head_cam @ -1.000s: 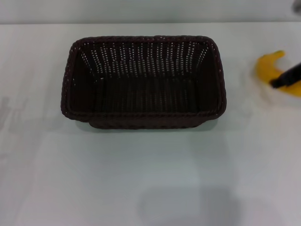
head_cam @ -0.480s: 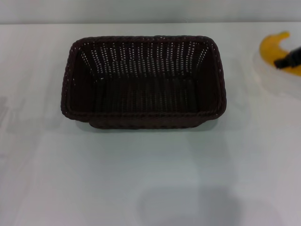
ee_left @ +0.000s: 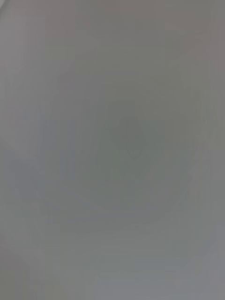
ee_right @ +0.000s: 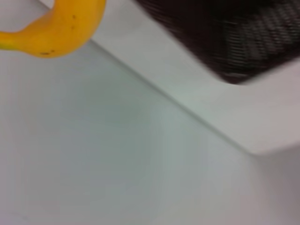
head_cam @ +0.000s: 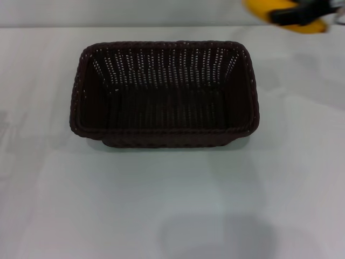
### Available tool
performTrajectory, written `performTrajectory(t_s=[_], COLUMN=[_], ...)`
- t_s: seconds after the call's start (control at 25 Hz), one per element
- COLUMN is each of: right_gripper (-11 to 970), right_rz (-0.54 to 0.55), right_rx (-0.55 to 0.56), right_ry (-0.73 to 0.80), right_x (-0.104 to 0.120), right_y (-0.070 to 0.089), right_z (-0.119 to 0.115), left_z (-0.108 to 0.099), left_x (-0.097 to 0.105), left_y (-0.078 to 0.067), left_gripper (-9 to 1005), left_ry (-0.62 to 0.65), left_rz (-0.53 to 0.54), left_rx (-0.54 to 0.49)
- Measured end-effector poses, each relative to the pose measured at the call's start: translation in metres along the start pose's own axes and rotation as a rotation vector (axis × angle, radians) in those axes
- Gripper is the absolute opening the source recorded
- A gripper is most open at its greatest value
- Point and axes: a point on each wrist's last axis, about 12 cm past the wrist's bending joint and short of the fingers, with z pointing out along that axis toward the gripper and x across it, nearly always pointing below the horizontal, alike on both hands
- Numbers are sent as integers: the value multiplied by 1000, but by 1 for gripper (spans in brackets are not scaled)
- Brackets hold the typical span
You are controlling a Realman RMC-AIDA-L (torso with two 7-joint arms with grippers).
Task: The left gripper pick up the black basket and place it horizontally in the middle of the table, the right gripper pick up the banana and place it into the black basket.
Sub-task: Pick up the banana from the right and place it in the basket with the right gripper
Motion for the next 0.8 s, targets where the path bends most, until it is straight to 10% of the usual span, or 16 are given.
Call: performTrajectory(t_s=[0.28, 0.8], right_gripper=[495, 526], right_rz=[-166, -275], right_rx=[-320, -437], right_ry=[-72, -69], right_x=[-3, 17], right_y=[44, 65], right_z=[47, 90], left_z=[0, 0], left_x=[1, 2], left_y=[0, -1], left_gripper=[880, 880], left_ry=[2, 13], left_rz=[3, 6], left_rx=[0, 5])
